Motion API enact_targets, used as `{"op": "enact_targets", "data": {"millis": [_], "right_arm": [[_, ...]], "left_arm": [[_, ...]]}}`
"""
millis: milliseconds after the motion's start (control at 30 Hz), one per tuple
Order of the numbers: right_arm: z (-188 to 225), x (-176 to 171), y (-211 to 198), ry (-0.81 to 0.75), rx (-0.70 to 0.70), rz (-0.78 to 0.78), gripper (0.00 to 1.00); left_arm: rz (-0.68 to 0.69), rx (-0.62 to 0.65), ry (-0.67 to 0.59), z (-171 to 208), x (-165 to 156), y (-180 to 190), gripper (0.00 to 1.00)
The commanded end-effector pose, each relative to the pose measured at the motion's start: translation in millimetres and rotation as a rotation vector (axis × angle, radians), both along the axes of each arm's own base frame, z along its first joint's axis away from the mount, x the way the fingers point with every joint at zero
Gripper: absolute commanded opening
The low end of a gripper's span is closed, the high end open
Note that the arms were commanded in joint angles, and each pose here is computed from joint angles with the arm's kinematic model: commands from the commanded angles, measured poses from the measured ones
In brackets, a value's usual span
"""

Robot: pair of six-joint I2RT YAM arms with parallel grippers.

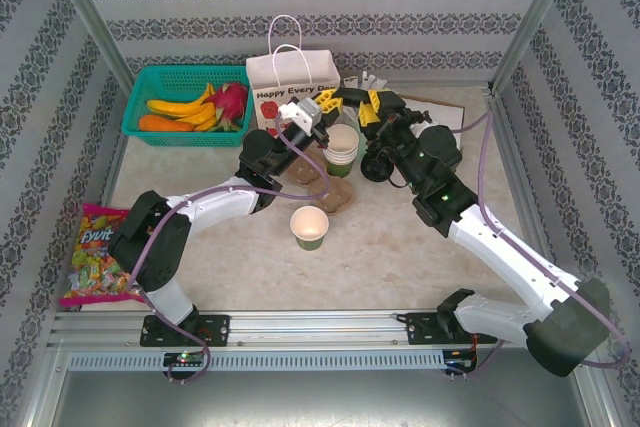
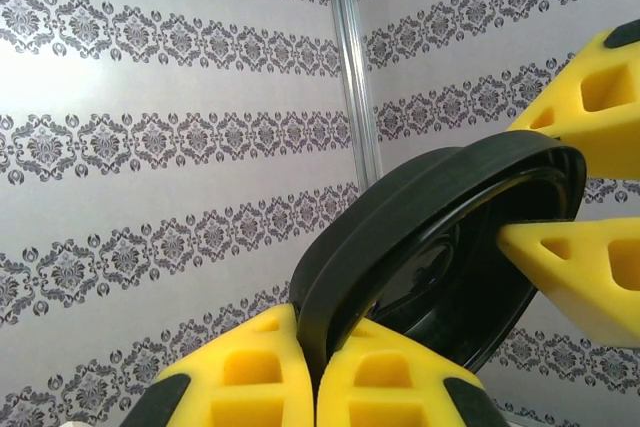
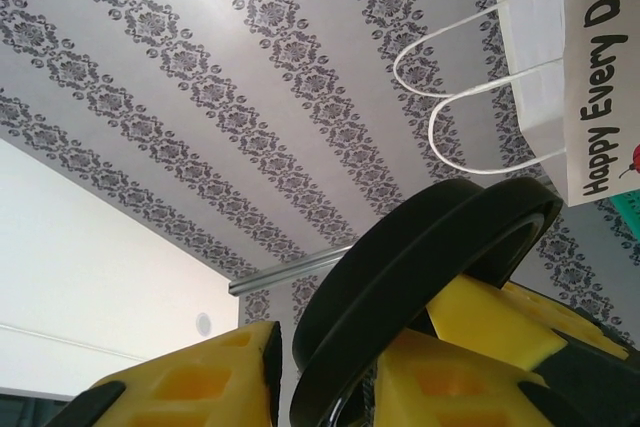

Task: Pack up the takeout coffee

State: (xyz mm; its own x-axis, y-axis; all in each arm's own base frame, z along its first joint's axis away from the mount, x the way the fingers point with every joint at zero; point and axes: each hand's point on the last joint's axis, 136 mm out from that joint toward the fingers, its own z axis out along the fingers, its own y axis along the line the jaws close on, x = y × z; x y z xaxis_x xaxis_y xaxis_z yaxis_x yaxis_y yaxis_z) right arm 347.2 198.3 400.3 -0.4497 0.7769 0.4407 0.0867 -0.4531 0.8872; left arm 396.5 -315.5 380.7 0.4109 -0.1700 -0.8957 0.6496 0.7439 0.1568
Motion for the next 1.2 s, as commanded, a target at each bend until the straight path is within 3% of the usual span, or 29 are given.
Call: {"op": "enact_targets", "data": {"millis": [0, 167, 467, 600, 767, 800, 967, 1167], "right_arm": [[10, 0, -12, -0.037, 0.021, -0.049, 0.3], [5, 4, -7, -0.027, 0.046, -0.038, 0.28], [7, 5, -13, -0.065, 0.044, -0.074, 0.14], [9, 4, -17, -0.103, 0.013, -0.106, 0.07], [10, 5, -20, -0.15, -0.039, -0.133, 0.04], [9, 6, -21, -0.159, -0.057, -0.136, 0.04], [1, 4, -24, -0.251, -0.27, -0.158, 0.04], [-3, -8, -28, -0.414, -0.602, -0.131, 0.05]], "left_arm": [[-0.004, -0.039, -0.078, 25, -13, 10, 0.0], [-0.021, -0.037, -0.078, 26, -16, 9, 0.0], [-0.026, -0.042, -0.058, 27, -20, 12, 0.01], [-0.027, -0.039, -0.031, 22, -21, 14, 0.15], [-0.062, -0.021, 0.026, 12, -25, 12, 0.74], [-0.068, -0.022, 0.042, 9, -26, 12, 0.81], [-0.056, -0.033, 0.129, -13, -32, 22, 1.0], [-0.071, -0.019, 0.337, -43, -38, 30, 1.0]]}}
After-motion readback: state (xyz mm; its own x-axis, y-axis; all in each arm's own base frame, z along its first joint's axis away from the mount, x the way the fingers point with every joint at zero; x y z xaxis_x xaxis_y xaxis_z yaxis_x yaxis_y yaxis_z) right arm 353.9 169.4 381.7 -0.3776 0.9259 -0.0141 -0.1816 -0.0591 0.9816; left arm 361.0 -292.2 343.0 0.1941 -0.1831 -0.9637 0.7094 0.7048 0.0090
